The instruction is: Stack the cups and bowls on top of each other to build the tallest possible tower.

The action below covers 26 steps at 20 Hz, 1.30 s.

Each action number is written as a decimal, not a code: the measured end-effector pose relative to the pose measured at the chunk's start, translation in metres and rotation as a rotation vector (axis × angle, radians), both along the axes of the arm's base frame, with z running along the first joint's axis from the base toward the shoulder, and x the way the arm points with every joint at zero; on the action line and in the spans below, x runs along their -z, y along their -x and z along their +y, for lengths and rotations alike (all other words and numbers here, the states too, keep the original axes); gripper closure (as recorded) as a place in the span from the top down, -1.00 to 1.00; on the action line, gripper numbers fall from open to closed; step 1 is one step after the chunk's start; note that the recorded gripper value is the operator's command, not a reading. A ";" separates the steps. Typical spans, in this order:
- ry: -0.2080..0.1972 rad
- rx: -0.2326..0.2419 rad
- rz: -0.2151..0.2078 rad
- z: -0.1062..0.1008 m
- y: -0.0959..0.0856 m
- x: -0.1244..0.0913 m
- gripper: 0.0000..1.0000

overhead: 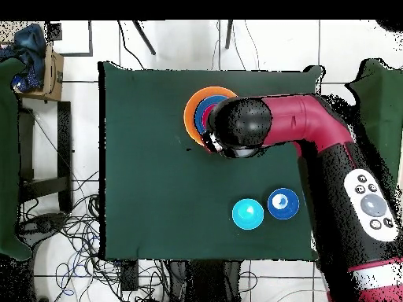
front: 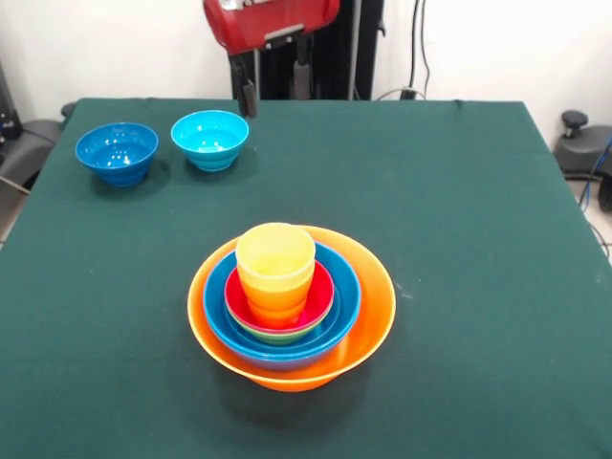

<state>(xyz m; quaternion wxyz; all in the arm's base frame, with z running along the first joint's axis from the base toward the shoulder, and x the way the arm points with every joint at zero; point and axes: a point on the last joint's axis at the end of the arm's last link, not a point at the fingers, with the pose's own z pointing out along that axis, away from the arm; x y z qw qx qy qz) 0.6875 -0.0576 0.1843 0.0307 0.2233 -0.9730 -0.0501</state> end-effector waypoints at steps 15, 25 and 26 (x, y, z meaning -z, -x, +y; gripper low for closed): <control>0.013 -0.029 0.005 -0.005 0.014 0.001 1.00; -0.008 -0.040 0.026 -0.009 0.029 0.006 1.00; -0.011 -0.042 0.025 -0.009 0.029 0.006 1.00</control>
